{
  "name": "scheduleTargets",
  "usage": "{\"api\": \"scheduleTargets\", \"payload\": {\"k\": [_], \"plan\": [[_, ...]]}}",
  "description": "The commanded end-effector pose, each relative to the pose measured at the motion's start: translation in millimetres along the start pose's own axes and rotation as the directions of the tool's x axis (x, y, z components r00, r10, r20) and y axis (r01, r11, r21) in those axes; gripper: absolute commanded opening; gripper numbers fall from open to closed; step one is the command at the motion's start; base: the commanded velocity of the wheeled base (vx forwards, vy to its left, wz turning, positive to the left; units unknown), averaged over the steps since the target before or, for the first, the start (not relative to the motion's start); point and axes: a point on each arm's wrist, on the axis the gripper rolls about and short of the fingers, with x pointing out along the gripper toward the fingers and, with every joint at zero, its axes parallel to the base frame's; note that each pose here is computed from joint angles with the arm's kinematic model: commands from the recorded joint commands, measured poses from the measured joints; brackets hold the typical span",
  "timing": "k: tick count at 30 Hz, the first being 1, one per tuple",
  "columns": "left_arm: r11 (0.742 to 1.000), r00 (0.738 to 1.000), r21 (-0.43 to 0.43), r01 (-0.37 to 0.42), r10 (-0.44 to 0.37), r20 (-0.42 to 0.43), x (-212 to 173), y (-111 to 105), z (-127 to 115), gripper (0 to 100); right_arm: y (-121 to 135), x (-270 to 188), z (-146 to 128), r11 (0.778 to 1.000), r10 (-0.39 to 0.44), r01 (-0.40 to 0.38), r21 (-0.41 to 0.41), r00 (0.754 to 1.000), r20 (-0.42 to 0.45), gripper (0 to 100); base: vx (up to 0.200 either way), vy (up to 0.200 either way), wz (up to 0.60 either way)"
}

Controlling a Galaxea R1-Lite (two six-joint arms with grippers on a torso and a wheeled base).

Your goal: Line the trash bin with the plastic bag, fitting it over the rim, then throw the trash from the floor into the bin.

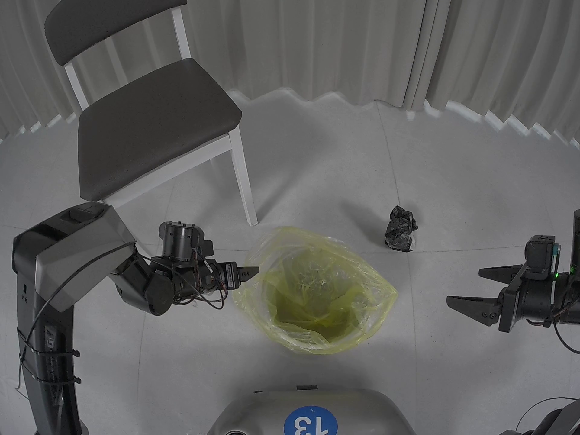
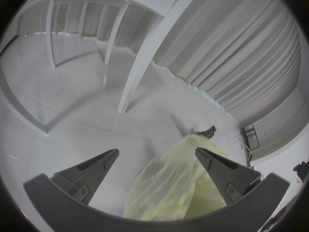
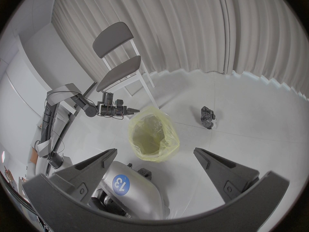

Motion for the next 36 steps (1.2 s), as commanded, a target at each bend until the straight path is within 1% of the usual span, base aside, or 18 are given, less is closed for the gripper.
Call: {"api": "scheduleTargets", "payload": {"k": [1, 4, 6, 10, 13, 17, 24, 31, 32, 33, 36], "plan": [[1.000, 1.000, -0.004, -0.019, 0.019, -0.025, 14.7, 14.8, -17.9, 100, 0.3, -0.9, 0.1, 1.000, 0.002, -0.002, -0.001, 1.000, 0.004, 100, 0.000, 0.000, 0.00], [1.000, 0.999, 0.001, -0.024, 0.024, -0.033, 21.2, 19.0, -19.5, 100, 0.2, -0.6, -0.1, 1.000, 0.001, -0.001, -0.001, 1.000, 0.001, 100, 0.000, 0.000, 0.00], [0.999, 0.998, 0.021, -0.028, 0.029, -0.050, 35.1, 24.4, -26.0, 100, 0.0, 0.1, -0.5, 1.000, 0.001, -0.001, 0.000, 1.000, -0.004, 100, 0.000, 0.000, 0.00], [0.997, 0.998, 0.065, -0.030, 0.033, -0.050, 63.9, 32.4, -26.6, 100, 0.2, 1.7, -1.8, 1.000, 0.003, -0.003, -0.003, 1.000, -0.012, 100, 0.000, 0.000, 0.00], [0.997, 0.998, 0.073, -0.034, 0.038, -0.052, 85.1, 33.9, -30.1, 100, 0.0, 2.1, -2.6, 1.000, 0.002, -0.002, -0.006, 1.000, -0.012, 100, 0.000, 0.000, 0.00], [0.998, 0.999, 0.068, -0.017, 0.020, -0.037, 94.7, 27.6, -29.4, 100, -0.3, 3.5, -2.9, 1.000, 0.003, -0.003, -0.005, 1.000, -0.016, 100, 0.000, 0.000, 0.00], [0.999, 0.999, 0.034, -0.029, 0.031, -0.039, 88.8, 32.2, -28.8, 100, -3.3, 11.0, -5.8, 1.000, -0.006, 0.006, 0.004, 0.999, -0.048, 100, 0.000, 0.000, 0.00], [0.999, 0.999, 0.004, -0.039, 0.039, 0.029, 52.3, 39.2, -6.3, 100, -3.0, 9.9, -5.6, 1.000, -0.004, 0.004, 0.005, 0.999, -0.045, 100, 0.000, 0.000, 0.00], [0.999, 0.998, -0.001, -0.046, 0.046, 0.051, 40.0, 41.0, 1.9, 100, -3.3, 9.9, -5.6, 1.000, -0.005, 0.005, 0.004, 0.999, -0.045, 100, 0.000, 0.000, 0.00], [0.999, 0.997, -0.010, -0.049, 0.049, 0.057, 34.5, 42.4, 4.6, 100, -2.9, 9.6, -5.0, 1.000, -0.004, 0.004, 0.004, 0.999, -0.042, 100, 0.000, 0.000, 0.00], [0.999, 0.996, -0.034, -0.043, 0.045, 0.077, 23.1, 40.1, 11.6, 100, -2.8, 9.2, -5.3, 1.000, -0.004, 0.004, 0.004, 0.999, -0.042, 100, 0.000, 0.000, 0.00]]}}
